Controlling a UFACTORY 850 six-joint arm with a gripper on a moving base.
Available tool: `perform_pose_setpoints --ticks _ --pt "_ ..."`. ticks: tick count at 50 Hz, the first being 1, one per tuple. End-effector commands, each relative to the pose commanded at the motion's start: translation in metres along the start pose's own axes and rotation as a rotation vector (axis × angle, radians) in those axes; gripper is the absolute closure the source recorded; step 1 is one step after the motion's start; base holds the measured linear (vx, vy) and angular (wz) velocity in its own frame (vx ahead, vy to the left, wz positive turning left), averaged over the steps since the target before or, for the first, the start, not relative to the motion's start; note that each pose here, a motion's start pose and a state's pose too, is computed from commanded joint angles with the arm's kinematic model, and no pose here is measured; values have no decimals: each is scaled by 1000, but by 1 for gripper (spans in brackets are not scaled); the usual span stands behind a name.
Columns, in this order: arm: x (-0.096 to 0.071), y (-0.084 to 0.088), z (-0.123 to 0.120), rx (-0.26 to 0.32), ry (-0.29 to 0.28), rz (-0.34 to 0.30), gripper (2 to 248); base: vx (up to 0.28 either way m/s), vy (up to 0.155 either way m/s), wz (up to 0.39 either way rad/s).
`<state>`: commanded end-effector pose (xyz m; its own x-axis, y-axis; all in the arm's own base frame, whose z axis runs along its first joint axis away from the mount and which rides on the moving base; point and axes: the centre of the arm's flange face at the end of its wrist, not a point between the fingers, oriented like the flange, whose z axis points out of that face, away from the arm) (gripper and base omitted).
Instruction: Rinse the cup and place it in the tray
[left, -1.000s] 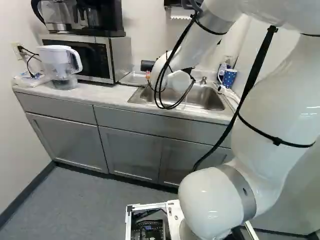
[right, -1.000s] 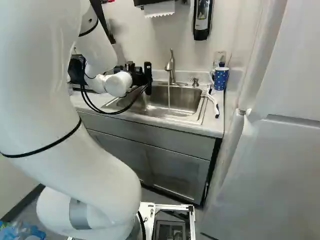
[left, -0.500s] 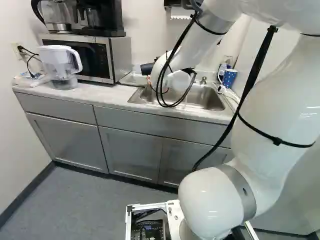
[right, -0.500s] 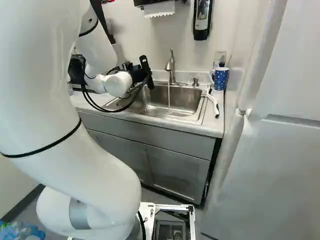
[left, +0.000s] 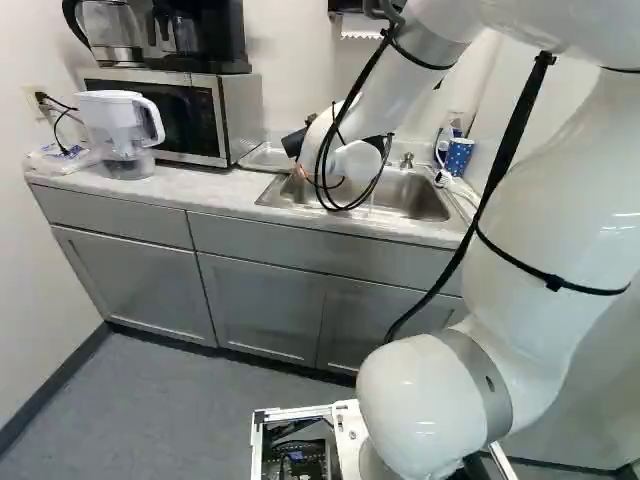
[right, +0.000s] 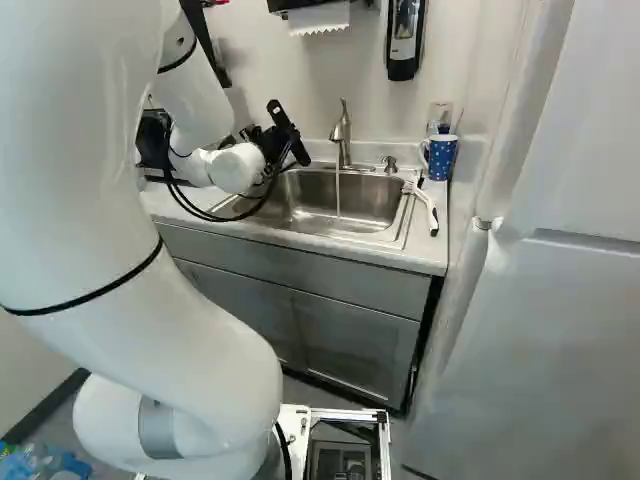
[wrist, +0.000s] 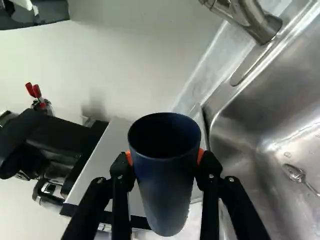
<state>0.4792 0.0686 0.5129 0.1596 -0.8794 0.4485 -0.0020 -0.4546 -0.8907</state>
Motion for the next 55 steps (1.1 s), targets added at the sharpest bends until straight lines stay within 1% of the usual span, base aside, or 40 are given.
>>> perform_pose_setpoints --ticks 55 --pt "0 0 0 0 0 -578 124 0 0 0"
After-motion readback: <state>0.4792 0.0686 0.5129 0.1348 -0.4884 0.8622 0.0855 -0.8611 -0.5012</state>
